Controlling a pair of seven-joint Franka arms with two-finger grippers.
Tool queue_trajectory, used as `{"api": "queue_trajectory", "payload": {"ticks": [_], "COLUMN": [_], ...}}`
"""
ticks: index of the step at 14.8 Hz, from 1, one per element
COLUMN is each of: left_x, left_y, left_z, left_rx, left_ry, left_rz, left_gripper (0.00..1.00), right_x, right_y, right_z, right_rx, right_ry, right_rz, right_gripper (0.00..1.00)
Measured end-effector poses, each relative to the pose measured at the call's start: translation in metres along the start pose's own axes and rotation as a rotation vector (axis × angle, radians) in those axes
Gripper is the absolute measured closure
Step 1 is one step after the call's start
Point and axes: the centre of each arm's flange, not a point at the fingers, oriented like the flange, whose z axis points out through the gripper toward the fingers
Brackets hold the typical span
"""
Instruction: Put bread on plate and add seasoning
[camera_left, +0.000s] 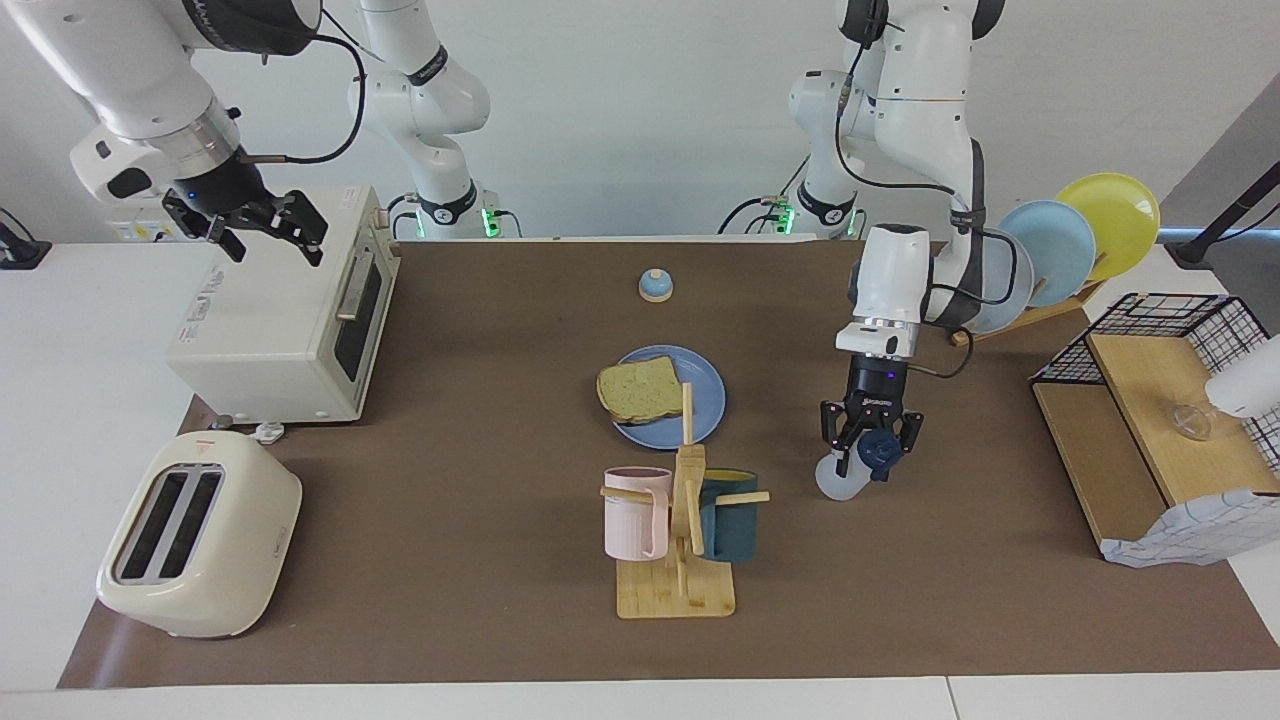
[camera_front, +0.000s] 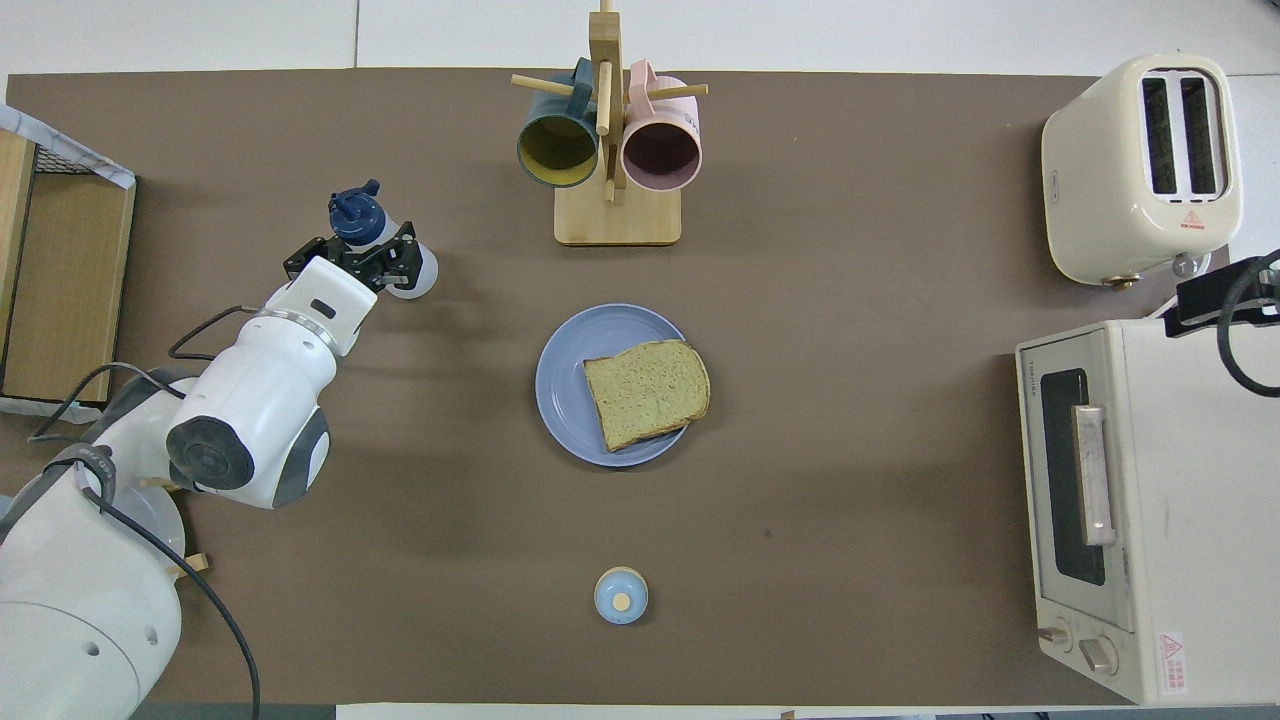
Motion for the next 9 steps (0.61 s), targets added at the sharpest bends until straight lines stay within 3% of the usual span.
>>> {"api": "queue_trajectory", "payload": {"ticks": [2,4,5,7,9], "left_x": [-0.0009,-0.0017,-0.0023,-0.0026,-0.0026], "left_y": [-0.0001,-0.0003,-0.0003,-0.0009,-0.0048], "left_z": [0.0001,0.0002,0.0003,0.0003,0.0002], "left_rx": [0.000,0.001,0.001,0.001,0.007], "left_ry": [-0.002,-0.004,-0.005,-0.005,-0.005], "left_rz": [0.000,0.000,0.000,0.000,-0.004], "left_gripper": [0.33,0.18,0.18,0.05,0.01], "right_x": [0.0000,0.0000,0.0000,0.0000,0.0000], "right_y": [0.0000,0.0000,0.0000,0.0000,0.0000], "right_z": [0.0000,0.0000,0.0000,0.0000,0.0000], "right_rx": [0.000,0.000,0.000,0.000,0.000], "right_ry": [0.000,0.000,0.000,0.000,0.000], "right_rz": [0.000,0.000,0.000,0.000,0.000], "right_gripper": [0.00,0.00,0.00,0.00,0.00]}}
